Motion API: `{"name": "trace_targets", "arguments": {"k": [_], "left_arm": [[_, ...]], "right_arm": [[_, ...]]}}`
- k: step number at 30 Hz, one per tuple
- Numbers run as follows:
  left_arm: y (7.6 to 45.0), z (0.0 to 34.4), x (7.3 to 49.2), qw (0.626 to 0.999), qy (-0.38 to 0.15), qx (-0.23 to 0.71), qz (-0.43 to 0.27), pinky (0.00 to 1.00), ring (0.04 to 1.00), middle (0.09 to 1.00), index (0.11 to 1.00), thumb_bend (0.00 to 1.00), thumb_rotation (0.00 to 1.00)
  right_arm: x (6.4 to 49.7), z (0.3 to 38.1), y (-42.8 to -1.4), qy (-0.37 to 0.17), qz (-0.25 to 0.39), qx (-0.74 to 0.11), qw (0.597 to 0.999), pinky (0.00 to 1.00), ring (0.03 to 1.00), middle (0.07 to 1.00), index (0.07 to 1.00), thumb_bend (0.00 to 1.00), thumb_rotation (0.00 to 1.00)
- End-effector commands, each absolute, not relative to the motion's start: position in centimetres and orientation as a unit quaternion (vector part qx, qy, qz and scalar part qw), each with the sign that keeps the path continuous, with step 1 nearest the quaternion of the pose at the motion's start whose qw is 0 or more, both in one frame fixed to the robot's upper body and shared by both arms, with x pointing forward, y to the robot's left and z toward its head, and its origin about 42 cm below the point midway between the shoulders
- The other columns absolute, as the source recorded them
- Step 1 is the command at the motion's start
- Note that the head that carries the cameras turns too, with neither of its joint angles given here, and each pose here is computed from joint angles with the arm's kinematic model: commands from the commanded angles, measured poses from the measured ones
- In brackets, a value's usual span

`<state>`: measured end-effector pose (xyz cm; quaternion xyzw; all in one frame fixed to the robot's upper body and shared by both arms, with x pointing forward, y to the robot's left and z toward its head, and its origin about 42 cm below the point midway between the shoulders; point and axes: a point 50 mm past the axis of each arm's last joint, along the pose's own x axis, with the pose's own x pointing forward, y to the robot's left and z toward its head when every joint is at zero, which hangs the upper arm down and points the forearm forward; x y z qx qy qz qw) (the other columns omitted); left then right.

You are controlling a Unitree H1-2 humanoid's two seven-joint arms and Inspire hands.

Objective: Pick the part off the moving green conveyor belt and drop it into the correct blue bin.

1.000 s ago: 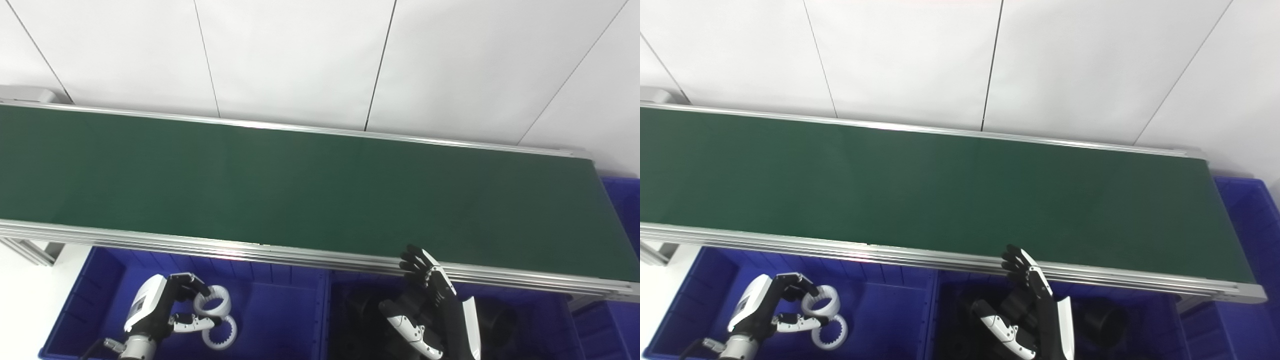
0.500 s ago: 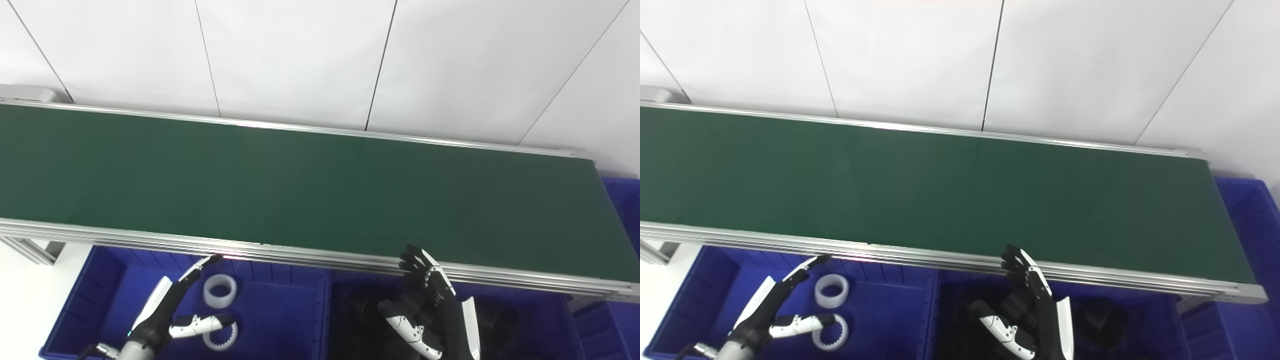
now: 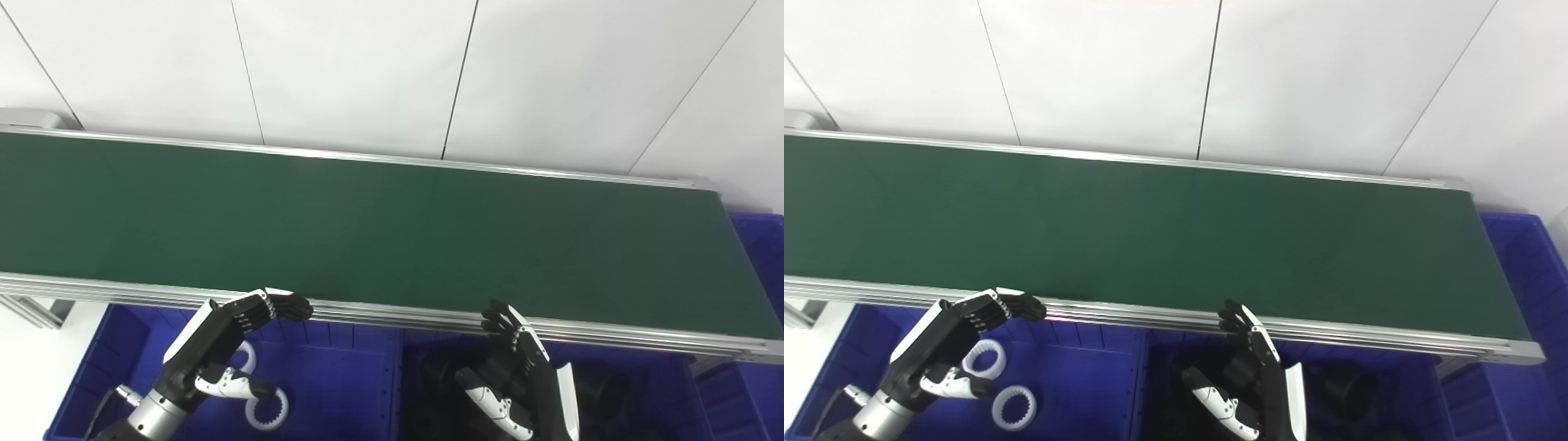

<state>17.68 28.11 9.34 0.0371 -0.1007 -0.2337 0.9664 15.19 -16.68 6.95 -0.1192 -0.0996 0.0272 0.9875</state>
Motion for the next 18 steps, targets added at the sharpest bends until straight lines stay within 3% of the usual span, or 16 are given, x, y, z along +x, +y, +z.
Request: {"name": "trace_targets", "arguments": {"k": [1, 4, 13, 18], "left_arm": [[27.9, 10.7, 18.1, 0.96, -0.139, 0.033, -0.24, 0.68, 0.707, 0.715, 0.699, 1.0, 0.56], [27.6, 10.3, 18.5, 0.961, -0.135, 0.031, -0.239, 0.75, 0.781, 0.781, 0.742, 1.0, 0.55], [25.6, 8.0, 19.3, 0.975, -0.129, 0.005, -0.18, 0.76, 0.835, 0.845, 0.797, 1.0, 0.53], [25.0, 6.4, 18.8, 0.981, -0.111, -0.021, -0.157, 0.82, 0.881, 0.882, 0.858, 1.0, 0.49]], "right_arm": [[15.4, 7.9, -15.9, -0.117, 0.029, -0.105, 0.987, 0.71, 0.771, 0.806, 0.847, 0.7, 0.51], [15.5, 7.9, -15.4, -0.109, 0.031, -0.101, 0.988, 0.72, 0.792, 0.827, 0.863, 0.7, 0.5], [15.6, 7.6, -14.9, -0.098, 0.036, -0.103, 0.989, 0.73, 0.804, 0.848, 0.887, 0.73, 0.57], [15.5, 7.6, -15.1, -0.099, 0.034, -0.1, 0.989, 0.75, 0.807, 0.851, 0.883, 0.74, 0.57]]}}
